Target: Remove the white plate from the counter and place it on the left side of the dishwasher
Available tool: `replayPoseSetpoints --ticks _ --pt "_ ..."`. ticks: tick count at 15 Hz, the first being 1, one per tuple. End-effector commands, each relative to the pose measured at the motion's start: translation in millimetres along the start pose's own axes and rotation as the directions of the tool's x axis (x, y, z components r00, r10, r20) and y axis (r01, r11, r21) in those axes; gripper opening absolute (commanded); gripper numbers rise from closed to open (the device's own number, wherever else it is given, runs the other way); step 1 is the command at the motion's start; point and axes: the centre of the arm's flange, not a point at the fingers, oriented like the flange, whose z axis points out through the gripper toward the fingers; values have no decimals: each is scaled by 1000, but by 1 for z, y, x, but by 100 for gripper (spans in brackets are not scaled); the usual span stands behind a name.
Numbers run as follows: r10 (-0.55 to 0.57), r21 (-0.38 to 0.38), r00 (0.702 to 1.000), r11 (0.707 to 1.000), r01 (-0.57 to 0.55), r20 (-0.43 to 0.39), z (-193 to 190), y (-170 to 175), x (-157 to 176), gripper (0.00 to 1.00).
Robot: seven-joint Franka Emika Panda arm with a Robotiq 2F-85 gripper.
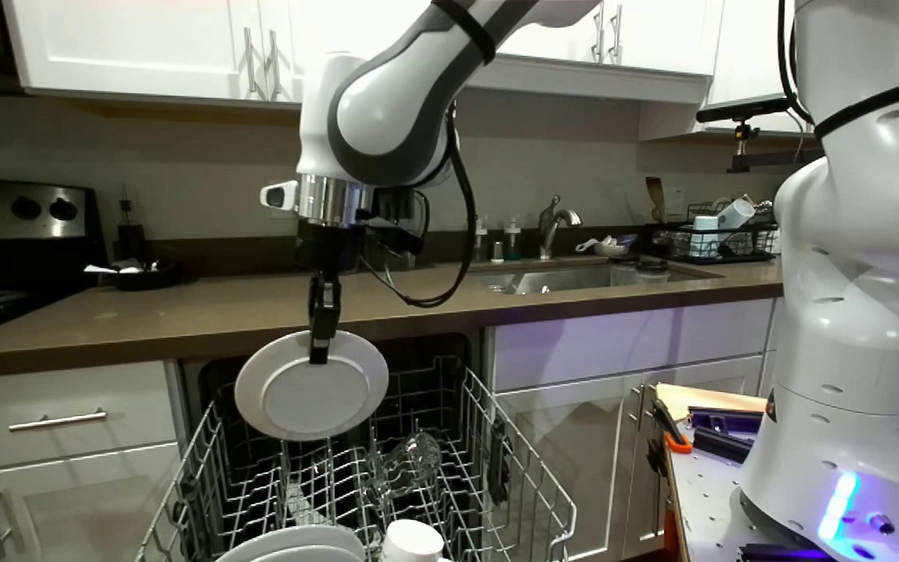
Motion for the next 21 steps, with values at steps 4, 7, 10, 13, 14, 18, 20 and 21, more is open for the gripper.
replayPoseSetpoints --ticks 4,7,10,13,14,18,20,21 --pt "-22 67 1000 998 21 16 17 0 5 6" --pt "-33 84 999 996 30 29 27 -7 6 6" --pt "-47 86 998 995 44 41 37 -14 8 6" --pt "-53 101 997 994 48 50 46 -17 11 5" --pt "-53 108 997 993 47 53 50 -17 12 6" --pt "-60 124 997 991 54 50 60 -16 19 6" --pt "-67 135 997 989 60 49 65 -14 24 6" --pt "-70 140 996 988 62 50 68 -14 26 6"
